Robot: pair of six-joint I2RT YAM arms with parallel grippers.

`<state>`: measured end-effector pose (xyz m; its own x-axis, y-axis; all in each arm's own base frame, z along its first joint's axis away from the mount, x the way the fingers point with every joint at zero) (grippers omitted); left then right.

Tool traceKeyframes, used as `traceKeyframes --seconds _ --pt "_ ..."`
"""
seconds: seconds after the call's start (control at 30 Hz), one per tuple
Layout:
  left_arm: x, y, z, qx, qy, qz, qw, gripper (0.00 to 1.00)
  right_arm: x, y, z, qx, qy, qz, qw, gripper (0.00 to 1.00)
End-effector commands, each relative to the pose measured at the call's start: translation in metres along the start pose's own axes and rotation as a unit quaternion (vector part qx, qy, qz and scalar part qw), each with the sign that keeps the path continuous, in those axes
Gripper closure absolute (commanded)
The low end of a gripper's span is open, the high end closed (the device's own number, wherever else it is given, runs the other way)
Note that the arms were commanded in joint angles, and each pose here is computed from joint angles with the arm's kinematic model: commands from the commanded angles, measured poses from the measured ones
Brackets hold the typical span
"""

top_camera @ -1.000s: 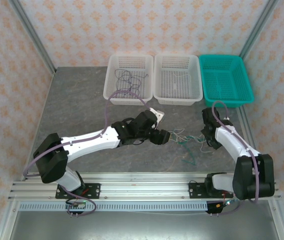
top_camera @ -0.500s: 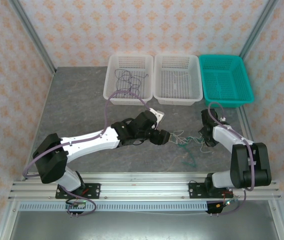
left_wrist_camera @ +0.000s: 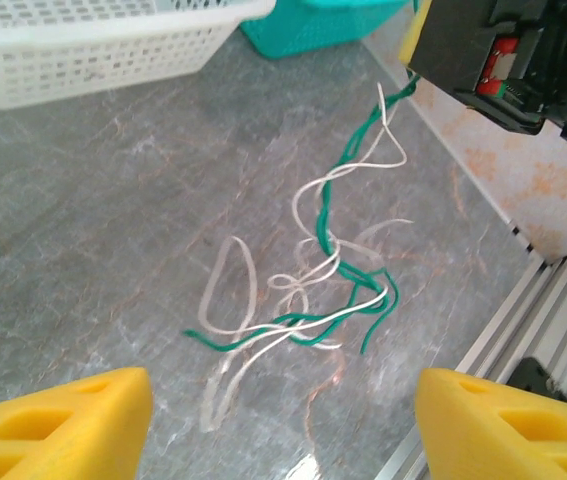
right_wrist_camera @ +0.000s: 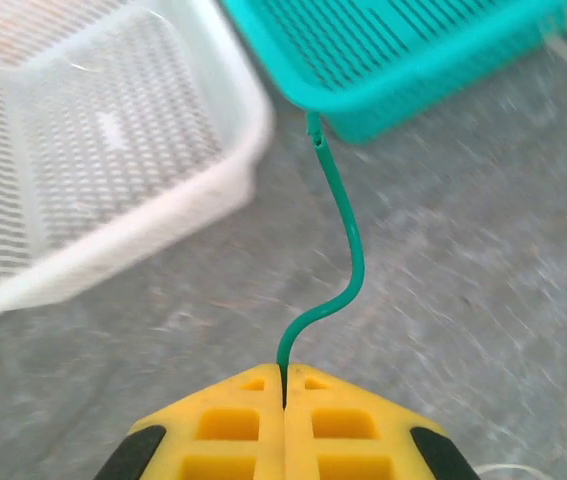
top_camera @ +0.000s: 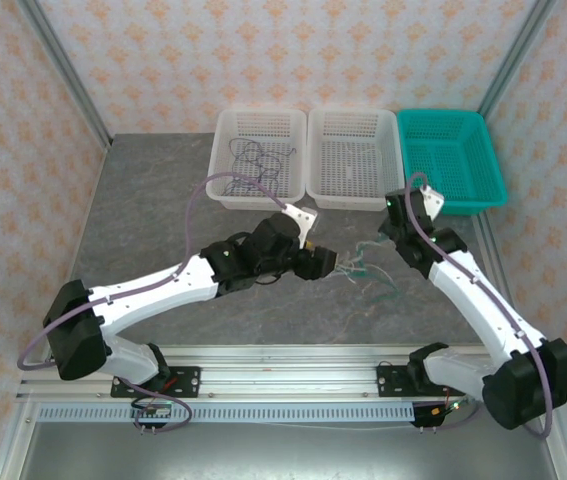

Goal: Untangle the cables

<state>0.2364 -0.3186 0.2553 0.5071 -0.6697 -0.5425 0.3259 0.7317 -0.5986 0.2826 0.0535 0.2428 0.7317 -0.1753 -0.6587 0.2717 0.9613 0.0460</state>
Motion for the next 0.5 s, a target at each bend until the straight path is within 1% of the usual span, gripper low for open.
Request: traceKeyframes --seconds 0.0,0.07,0.17,0.2,0.27,0.33,0.47 --pt "-0.016 -0.004 0.025 -0.074 -0.044 0.008 0.996 0.31 -0.023 0.013 0.019 -0.065 -0.027 -0.011 0.997 1.00" --pt "-0.017 0.001 0.034 -0.134 -0.044 -0.005 0.990 0.35 -0.035 0.030 0.031 -0.088 -0.046 0.014 0.995 1.00" --pt "-0.017 0.004 0.049 -0.216 -0.049 -0.054 0.974 0.39 -0.052 0.054 0.043 -0.114 -0.074 0.044 0.990 1.00" --pt "-0.017 0.004 0.053 -0.239 -0.049 -0.072 0.967 0.40 -0.050 0.064 0.042 -0.128 -0.073 0.046 0.988 1.00" --pt "-0.018 -0.001 0.061 -0.263 -0.045 -0.109 0.957 0.41 -0.053 0.074 0.044 -0.142 -0.077 0.054 0.985 1.00" --pt "-0.020 -0.007 0.070 -0.273 -0.047 -0.141 0.950 0.41 -0.055 0.082 0.044 -0.148 -0.077 0.065 0.984 1.00" --pt "-0.013 -0.009 0.080 -0.281 -0.047 -0.150 0.947 0.46 -0.058 0.093 0.042 -0.145 -0.077 0.092 0.982 1.00"
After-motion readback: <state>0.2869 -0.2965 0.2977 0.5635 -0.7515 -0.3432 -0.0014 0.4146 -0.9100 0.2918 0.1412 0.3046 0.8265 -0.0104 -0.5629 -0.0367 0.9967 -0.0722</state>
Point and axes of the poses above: each hand's point on the last joint's axis, 136 mm out from that joint toward the fingers, its own x axis out along the fingers, its own y axis along the line the jaws close on, z = x × y, the point moved 5 cm from there along -x, back along the fingers, and after that the axes turned 15 degrees about -x, right-handed, at the moved point
